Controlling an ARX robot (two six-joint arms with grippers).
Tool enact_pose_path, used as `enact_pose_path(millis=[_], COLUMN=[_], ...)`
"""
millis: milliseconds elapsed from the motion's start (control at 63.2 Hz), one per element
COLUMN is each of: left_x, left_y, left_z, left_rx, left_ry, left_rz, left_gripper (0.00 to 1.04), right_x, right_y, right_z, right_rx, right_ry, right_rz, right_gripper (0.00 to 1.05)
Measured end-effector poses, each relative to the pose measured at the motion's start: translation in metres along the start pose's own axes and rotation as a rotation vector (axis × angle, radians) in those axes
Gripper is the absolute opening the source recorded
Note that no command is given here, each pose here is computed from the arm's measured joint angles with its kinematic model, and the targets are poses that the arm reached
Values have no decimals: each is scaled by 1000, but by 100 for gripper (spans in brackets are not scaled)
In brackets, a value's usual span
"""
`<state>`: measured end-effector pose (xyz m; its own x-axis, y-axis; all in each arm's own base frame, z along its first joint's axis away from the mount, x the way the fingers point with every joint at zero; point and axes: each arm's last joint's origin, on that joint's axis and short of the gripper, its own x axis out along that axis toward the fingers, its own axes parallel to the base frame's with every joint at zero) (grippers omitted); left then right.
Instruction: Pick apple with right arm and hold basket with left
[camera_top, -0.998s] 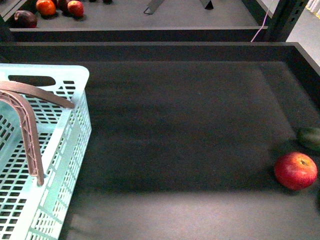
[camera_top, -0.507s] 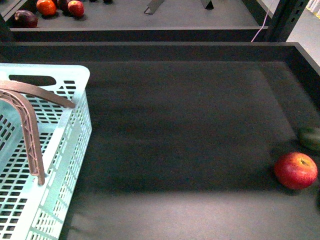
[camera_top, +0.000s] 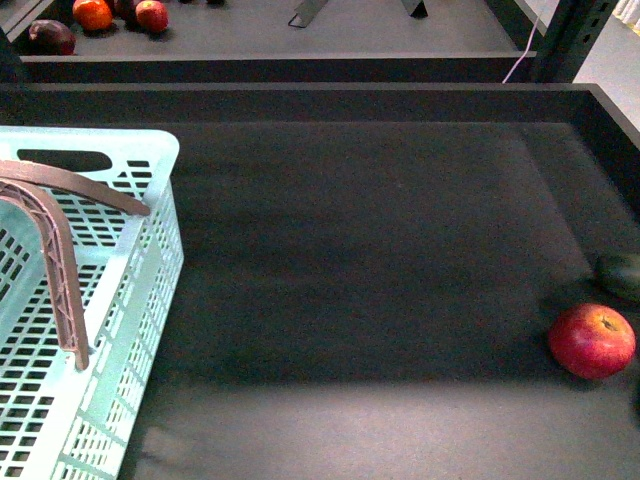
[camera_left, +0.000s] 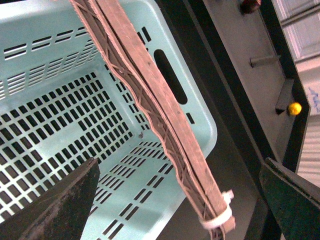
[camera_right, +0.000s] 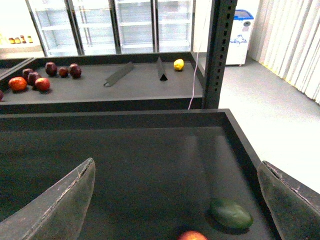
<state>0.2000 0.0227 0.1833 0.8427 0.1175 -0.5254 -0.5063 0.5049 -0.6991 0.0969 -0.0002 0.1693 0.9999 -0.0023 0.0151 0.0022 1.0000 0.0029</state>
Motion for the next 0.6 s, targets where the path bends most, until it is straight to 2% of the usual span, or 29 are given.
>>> enact_pose_path(millis=[238, 602], left_x=[60, 109], left_y=[0, 3], left_z=[8, -1], left_rx=[-170, -221], left_ry=[32, 80], left_rz=[38, 71], left_gripper=[98, 98], right_x=[0, 0], right_y=[0, 0], right_z=[0, 0], right_rx=[0, 0], right_ry=[0, 0], right_rz=[0, 0], right_gripper=[96, 96])
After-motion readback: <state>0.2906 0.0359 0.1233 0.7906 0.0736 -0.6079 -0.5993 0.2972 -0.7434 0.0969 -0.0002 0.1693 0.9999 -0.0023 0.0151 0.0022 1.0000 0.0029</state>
